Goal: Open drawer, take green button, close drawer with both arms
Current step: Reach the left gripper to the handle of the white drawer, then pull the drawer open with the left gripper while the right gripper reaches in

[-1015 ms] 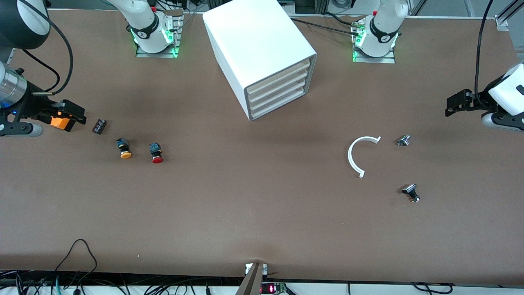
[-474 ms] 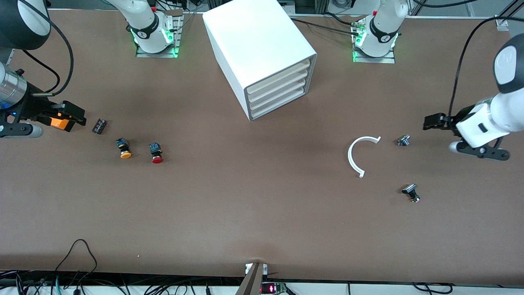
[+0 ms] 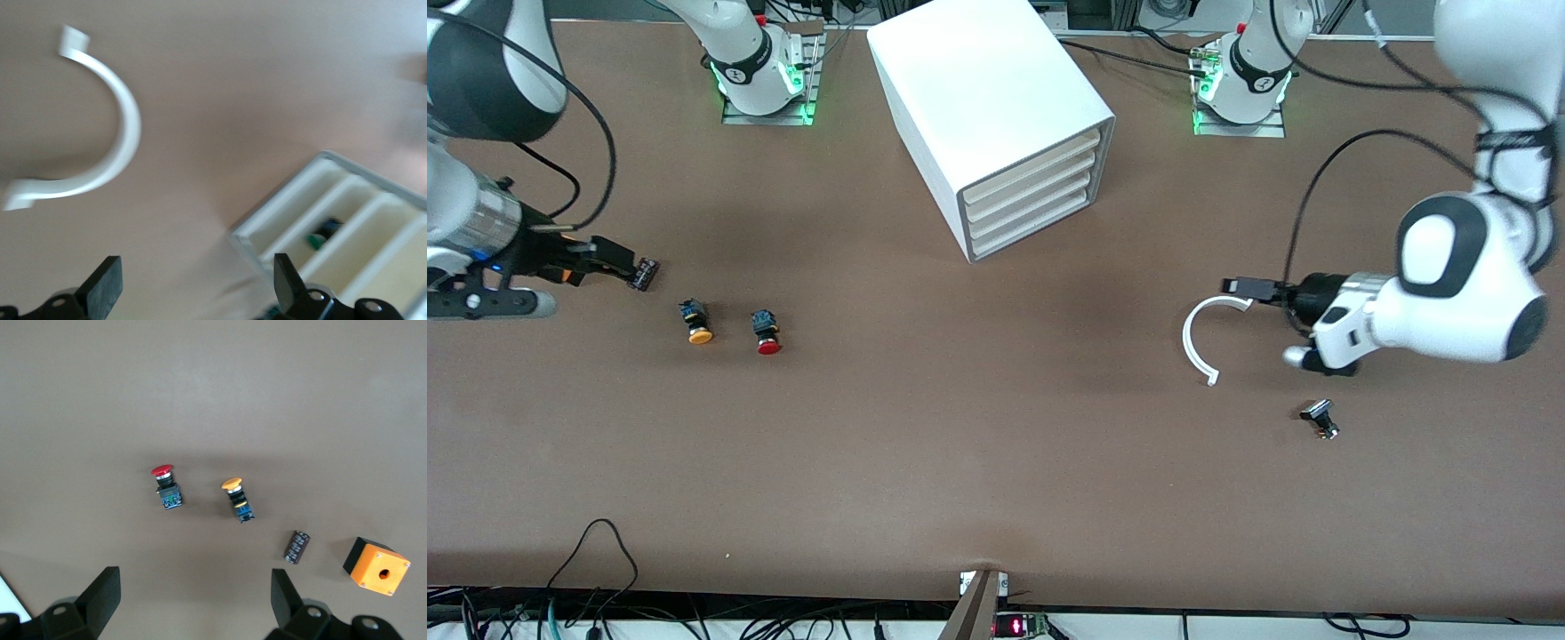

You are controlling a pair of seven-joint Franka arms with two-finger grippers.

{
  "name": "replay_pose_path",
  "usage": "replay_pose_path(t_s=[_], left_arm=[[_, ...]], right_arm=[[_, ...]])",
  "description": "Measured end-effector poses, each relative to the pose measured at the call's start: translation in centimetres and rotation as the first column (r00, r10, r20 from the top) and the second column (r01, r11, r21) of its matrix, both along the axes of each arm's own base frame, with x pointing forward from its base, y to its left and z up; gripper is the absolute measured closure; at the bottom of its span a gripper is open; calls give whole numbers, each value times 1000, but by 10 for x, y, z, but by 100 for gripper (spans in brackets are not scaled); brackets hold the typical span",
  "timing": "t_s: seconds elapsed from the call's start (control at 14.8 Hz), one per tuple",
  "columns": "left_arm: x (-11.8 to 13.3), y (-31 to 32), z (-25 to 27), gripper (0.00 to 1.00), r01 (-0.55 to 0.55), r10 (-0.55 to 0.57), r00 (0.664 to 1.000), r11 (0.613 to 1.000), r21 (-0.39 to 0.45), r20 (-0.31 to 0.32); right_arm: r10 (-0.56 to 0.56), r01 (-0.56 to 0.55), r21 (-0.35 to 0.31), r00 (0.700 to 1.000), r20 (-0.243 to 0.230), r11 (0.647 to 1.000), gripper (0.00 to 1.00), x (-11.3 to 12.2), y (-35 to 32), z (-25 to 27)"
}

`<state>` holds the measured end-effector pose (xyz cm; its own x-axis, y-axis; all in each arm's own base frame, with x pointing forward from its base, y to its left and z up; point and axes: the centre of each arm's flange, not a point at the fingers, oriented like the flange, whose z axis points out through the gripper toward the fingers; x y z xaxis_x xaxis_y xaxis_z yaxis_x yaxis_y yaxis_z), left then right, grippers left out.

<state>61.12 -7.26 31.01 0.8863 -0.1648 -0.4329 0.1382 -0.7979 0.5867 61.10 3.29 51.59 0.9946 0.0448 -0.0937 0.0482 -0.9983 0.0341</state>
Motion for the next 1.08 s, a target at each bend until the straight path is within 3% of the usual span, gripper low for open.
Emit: replay_pose_path(t_s=[0.2, 0.41, 0.54, 0.81, 1.08], left_arm=[[-27, -29, -91, 0, -85, 52, 989, 966, -243, -139], [-76, -77, -158, 0, -84, 5, 982, 906, -415, -189], [-103, -119, -173, 0, -50, -45, 979, 895, -444, -200], [-127, -179, -166, 2, 6, -107, 976, 883, -470, -189], [-158, -203, -176, 5, 3, -85, 981, 907, -421, -176]], right_arm=[[22, -23, -5, 1000, -22, 1000, 0, 7, 14, -17], [35, -35, -4, 999, -18, 999, 0, 8, 16, -16], [53, -53, -4, 998, -17, 999, 0, 7, 26, -15], [82, -82, -3, 997, -3, 997, 0, 7, 44, -15], [184, -184, -5, 983, 0, 983, 0, 5, 110, -32]])
